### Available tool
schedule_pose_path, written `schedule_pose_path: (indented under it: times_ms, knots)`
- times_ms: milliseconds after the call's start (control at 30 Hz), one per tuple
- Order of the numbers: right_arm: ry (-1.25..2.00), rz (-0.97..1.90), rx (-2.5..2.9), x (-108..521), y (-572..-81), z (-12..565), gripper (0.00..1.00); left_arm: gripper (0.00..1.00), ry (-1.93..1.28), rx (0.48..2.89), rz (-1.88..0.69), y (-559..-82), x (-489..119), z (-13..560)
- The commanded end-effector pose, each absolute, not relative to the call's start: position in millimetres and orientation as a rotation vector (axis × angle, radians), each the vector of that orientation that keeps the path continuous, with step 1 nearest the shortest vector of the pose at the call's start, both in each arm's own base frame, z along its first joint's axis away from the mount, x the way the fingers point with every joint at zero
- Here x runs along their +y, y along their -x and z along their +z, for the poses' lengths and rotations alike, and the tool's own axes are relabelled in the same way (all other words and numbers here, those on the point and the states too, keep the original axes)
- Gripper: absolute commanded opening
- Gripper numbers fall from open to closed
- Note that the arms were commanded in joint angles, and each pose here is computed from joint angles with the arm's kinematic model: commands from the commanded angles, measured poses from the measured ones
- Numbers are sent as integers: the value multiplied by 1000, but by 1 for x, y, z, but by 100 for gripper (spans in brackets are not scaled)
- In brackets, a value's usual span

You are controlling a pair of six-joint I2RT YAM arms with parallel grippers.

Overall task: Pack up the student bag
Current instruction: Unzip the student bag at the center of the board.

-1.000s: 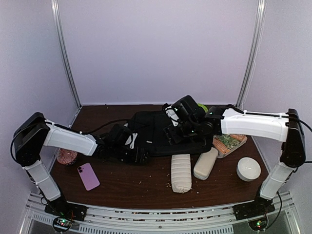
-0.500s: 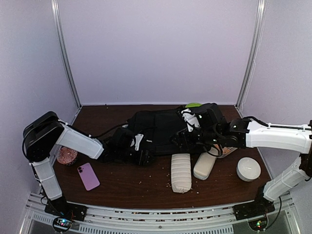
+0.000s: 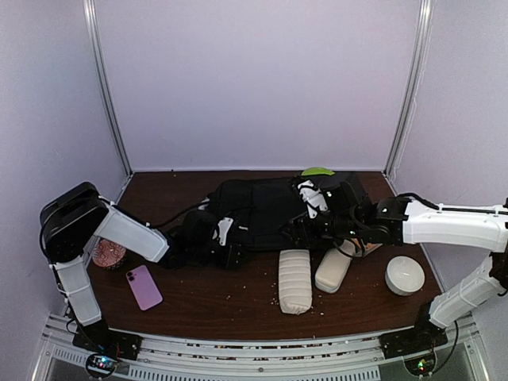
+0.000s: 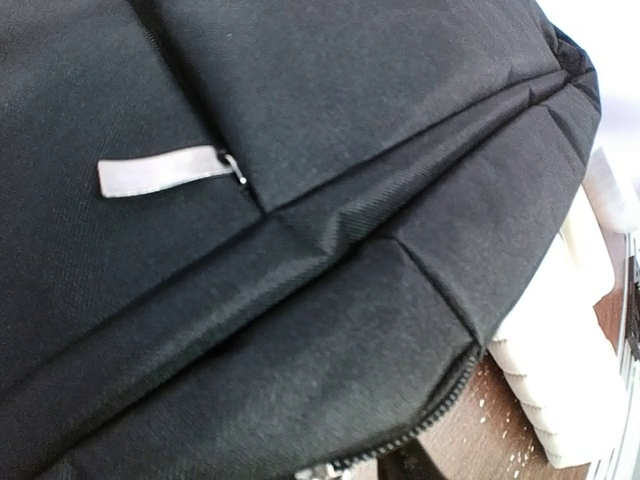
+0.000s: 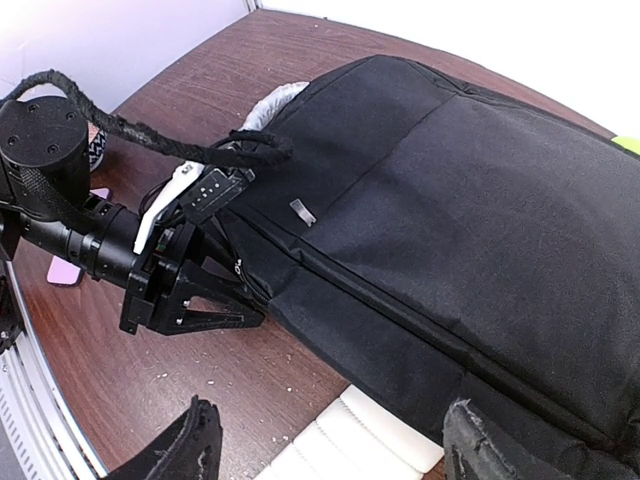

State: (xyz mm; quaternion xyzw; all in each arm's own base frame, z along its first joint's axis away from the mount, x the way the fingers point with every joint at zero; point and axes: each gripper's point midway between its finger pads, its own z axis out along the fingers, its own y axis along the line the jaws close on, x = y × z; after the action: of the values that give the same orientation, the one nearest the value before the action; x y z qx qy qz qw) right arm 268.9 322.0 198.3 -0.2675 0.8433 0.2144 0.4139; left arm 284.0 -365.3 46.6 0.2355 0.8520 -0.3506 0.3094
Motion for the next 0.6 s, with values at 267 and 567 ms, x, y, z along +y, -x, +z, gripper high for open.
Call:
schedule_pose_path:
  times_ms: [267, 567]
  knots:
    - [649, 576, 2100, 325, -269, 196, 76, 22, -631, 2148, -943, -286, -363, 75]
    - [652, 579, 2105, 326, -269, 194, 76, 9, -640, 2158, -923, -287, -362, 72]
